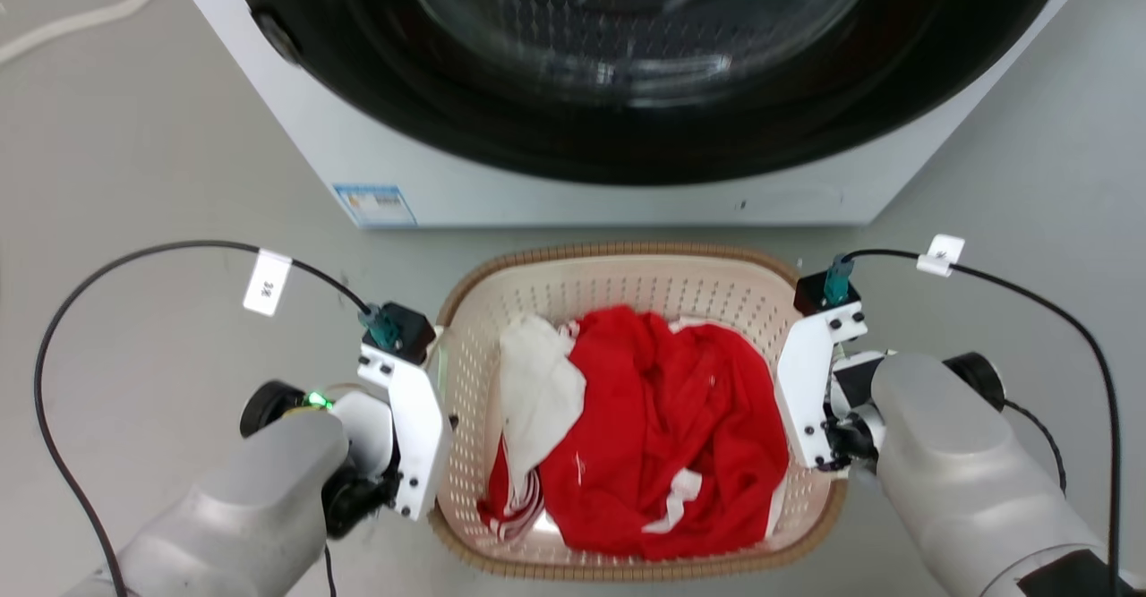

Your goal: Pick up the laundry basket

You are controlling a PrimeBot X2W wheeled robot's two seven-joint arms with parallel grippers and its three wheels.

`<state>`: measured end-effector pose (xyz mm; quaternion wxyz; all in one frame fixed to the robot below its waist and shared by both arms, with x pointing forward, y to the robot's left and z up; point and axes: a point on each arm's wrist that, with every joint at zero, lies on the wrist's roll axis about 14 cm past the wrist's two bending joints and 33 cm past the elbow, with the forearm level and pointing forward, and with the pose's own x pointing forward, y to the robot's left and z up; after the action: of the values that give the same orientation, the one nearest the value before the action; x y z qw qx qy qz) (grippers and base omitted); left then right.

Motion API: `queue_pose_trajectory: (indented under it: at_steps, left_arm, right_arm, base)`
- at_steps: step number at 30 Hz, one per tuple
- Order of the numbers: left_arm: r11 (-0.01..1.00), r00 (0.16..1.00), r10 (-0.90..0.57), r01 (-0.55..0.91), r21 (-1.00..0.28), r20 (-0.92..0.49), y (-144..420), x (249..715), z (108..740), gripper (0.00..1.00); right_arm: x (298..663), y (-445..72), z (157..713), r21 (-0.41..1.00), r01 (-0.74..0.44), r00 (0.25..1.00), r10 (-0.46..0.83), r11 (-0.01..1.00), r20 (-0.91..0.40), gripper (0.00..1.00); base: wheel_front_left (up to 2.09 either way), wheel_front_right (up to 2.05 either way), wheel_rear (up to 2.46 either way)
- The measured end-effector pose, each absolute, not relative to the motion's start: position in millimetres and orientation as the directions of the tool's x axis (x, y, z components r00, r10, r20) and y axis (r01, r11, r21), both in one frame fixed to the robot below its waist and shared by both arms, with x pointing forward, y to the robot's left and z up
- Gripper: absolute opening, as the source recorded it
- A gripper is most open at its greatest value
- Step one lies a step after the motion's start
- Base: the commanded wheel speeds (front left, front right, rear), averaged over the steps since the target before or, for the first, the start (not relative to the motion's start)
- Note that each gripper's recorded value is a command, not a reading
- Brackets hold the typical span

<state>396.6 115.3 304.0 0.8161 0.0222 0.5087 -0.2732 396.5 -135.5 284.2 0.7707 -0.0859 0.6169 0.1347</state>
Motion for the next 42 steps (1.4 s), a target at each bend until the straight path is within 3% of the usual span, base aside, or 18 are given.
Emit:
queue_pose_trajectory:
  at_steps: [20,42]
  left_arm:
    - [0.813,0.319,-0.408,0.554,-0.182,-0.855,112.5,347.8,359.8,0.00]
    - [0.808,0.285,-0.399,0.559,-0.187,-0.871,115.1,328.0,368.3,0.00]
  right_arm:
    - [347.2,-136.4,345.5,0.033,-0.305,0.206,0.100,0.952,-0.973,0.00]
    - [338.7,-133.3,359.0,0.033,-0.315,0.203,0.101,0.948,-0.974,0.00]
  base:
    - [0.00,0.00,0.00]
    - [0.00,0.00,0.00]
